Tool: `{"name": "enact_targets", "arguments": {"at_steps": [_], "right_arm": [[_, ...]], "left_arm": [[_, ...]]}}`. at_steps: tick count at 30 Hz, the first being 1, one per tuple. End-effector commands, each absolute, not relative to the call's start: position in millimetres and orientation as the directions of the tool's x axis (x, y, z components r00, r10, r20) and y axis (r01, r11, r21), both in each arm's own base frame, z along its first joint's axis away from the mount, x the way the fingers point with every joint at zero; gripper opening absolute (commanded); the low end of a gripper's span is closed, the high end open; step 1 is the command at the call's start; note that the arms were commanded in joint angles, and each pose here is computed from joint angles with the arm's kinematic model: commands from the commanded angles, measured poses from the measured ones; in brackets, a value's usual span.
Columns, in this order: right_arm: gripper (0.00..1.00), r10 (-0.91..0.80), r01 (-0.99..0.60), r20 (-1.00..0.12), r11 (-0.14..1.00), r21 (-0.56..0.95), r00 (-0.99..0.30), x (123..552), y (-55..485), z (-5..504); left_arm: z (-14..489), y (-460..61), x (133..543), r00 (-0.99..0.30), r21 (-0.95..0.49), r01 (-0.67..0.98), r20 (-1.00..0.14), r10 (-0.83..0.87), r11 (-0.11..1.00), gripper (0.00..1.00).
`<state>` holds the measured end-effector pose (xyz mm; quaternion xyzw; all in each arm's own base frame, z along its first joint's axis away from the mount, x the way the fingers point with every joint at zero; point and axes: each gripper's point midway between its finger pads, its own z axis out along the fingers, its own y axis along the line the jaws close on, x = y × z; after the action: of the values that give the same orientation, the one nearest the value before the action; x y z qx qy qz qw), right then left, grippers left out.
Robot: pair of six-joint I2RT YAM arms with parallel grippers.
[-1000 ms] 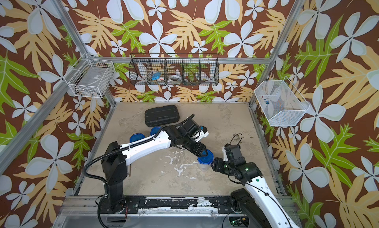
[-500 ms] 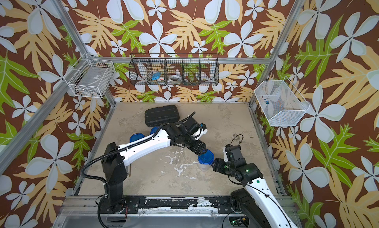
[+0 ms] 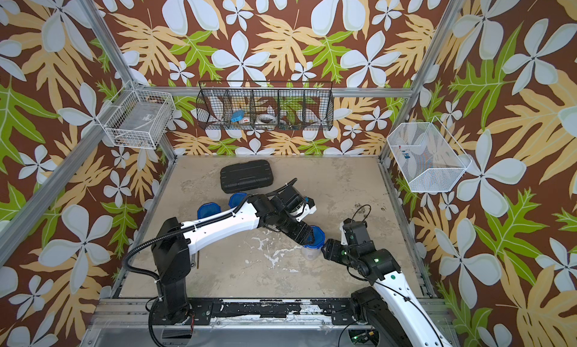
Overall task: Pack away toiletry kits
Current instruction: Close the fastener on the container.
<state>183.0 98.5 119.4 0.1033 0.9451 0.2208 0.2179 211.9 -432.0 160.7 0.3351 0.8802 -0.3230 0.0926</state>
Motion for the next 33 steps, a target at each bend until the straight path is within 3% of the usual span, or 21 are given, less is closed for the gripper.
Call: {"name": "enact_targets", "arguments": {"at_steps": [1, 13, 24, 33], "right_arm": [[0.67, 0.290, 0.062, -0.402, 0.868, 0.493, -0.868, 193.5, 105.2, 128.7], [0.67, 0.278, 0.071, -0.390, 0.881, 0.467, -0.878, 186.0, 100.1, 123.8], [0.67, 0.269, 0.070, -0.386, 0.887, 0.457, -0.882, 180.4, 97.9, 124.4], [0.67, 0.281, 0.076, -0.388, 0.881, 0.467, -0.878, 182.1, 98.7, 125.7]], "left_arm": [[171.2, -442.2, 206.9, -0.764, -0.565, 0.640, -0.399, 0.507, 0.520, 0.73], [155.6, -396.9, 217.4, -0.770, -0.414, 0.638, -0.366, 0.523, 0.649, 0.76], [191.1, -426.2, 239.1, -0.745, -0.445, 0.664, -0.459, 0.484, 0.601, 0.70], [177.9, -440.6, 236.6, -0.750, -0.483, 0.662, -0.426, 0.506, 0.573, 0.68]]}}
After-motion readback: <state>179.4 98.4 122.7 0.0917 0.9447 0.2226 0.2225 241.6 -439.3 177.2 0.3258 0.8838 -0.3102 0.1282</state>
